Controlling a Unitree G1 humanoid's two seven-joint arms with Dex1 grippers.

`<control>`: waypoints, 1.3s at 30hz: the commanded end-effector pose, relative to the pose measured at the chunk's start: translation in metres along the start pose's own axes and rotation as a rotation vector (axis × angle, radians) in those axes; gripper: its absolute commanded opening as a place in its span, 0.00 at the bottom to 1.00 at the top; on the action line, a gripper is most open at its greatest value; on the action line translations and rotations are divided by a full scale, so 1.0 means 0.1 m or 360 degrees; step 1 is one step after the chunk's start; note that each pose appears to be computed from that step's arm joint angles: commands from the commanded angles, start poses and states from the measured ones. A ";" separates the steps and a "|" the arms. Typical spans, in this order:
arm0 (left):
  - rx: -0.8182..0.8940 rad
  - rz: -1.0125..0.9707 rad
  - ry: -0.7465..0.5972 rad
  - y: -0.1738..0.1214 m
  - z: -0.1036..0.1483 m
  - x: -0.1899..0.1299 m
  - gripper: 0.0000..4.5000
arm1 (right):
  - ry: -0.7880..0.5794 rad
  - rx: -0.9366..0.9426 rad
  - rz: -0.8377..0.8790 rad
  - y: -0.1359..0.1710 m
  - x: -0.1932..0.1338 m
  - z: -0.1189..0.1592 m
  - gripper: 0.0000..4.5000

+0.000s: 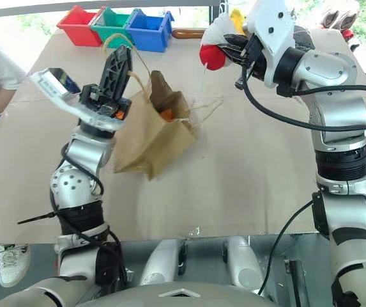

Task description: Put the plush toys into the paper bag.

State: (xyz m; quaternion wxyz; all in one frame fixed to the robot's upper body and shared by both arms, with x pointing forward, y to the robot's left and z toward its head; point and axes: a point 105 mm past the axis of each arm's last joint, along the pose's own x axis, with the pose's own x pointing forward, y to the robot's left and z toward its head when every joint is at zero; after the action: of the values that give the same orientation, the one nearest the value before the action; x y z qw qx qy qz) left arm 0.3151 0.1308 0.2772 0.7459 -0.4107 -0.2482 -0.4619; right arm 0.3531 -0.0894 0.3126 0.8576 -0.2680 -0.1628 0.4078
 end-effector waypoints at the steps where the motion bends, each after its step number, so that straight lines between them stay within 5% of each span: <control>1: 0.0016 -0.0137 -0.0041 -0.16 0.11 0.12 0.00 | -0.0035 -0.0116 0.0003 0.00 -0.10 0.20 0.00; 9: 0.0024 -0.0050 0.0020 -0.24 0.11 -0.14 0.00 | -0.0008 -0.0181 0.0213 0.30 0.09 0.10 0.00; 16: 0.0088 0.0109 0.0032 -0.33 0.05 -0.39 0.00 | -0.0036 -0.0235 0.0926 1.20 0.25 -0.06 0.00; 21: 0.0114 0.0177 -0.0004 -0.37 0.06 -0.47 0.00 | 0.0022 -0.0242 0.1238 1.49 0.19 -0.20 0.00; 33: 0.0081 0.0146 -0.0019 -0.36 -0.06 -0.43 0.00 | -0.0043 0.0022 0.1187 1.90 0.86 -0.33 0.00; 39: 0.0153 0.0229 0.0043 -0.29 -0.03 -0.61 0.00 | -0.0017 0.0157 0.1167 1.93 0.81 -0.48 0.47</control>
State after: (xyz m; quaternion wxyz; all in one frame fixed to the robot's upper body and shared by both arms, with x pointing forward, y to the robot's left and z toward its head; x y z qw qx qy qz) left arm 0.2659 0.1431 0.2376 0.7948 -0.3995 -0.2148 -0.4032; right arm 0.3059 0.0678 0.1581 0.6522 -0.2695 -0.0272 0.7080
